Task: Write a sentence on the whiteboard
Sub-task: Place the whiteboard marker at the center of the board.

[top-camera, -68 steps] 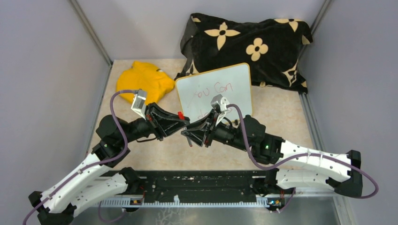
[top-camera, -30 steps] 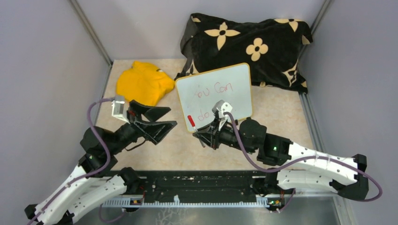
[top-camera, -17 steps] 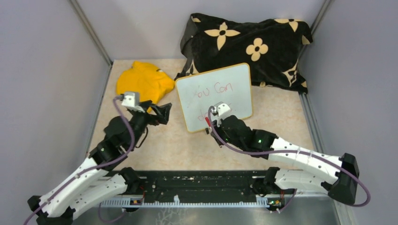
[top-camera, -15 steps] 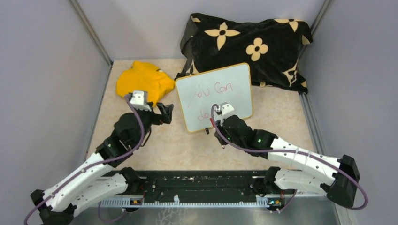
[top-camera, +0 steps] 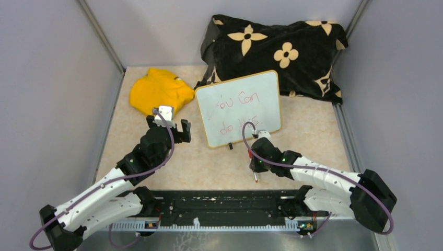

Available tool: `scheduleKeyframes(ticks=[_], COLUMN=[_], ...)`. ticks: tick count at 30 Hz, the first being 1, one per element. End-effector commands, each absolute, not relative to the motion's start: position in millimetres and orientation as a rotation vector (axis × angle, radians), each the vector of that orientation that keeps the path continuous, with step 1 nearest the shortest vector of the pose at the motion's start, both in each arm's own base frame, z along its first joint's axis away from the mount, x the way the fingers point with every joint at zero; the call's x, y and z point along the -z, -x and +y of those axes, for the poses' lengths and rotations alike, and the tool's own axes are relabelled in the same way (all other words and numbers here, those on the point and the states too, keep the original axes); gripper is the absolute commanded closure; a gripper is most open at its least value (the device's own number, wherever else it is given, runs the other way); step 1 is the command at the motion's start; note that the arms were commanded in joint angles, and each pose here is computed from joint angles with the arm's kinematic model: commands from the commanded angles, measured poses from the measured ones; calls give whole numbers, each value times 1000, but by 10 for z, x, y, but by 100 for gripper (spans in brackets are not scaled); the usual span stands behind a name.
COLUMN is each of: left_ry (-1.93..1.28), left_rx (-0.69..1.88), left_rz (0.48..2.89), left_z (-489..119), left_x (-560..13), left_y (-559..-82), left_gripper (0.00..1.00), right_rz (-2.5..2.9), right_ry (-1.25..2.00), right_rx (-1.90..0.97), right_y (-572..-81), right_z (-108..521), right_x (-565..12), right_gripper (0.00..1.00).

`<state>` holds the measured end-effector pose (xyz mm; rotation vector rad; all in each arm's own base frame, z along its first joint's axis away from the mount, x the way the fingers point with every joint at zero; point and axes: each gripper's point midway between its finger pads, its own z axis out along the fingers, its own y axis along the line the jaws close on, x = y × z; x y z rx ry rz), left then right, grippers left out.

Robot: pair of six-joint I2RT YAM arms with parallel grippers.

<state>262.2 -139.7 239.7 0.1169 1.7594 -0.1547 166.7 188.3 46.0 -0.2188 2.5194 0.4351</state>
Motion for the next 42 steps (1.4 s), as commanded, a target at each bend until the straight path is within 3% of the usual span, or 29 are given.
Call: scheduleKeyframes(ticks=[1, 26, 31, 42], left_ry=[-195, -319, -324, -327], left_rx=[130, 13, 8, 10], left_rz=[1753, 1831, 1838, 1844], left_z=[-1428, -1432, -1433, -1442], left_x=[-2433, -2223, -2197, -2183], left_y=[-2612, -2649, -2651, -2650], left_gripper=[1, 2, 2, 2], right_rz=[2499, 2585, 2592, 2602], right_ry=[171, 107, 102, 92], right_rx=[-479, -411, -401, -385], right_y=[-1775, -1878, -1863, -1837], right_z=[2009, 1966, 1941, 1898], right_x=[-473, -246, -218, -171], right_gripper=[100, 100, 91, 83])
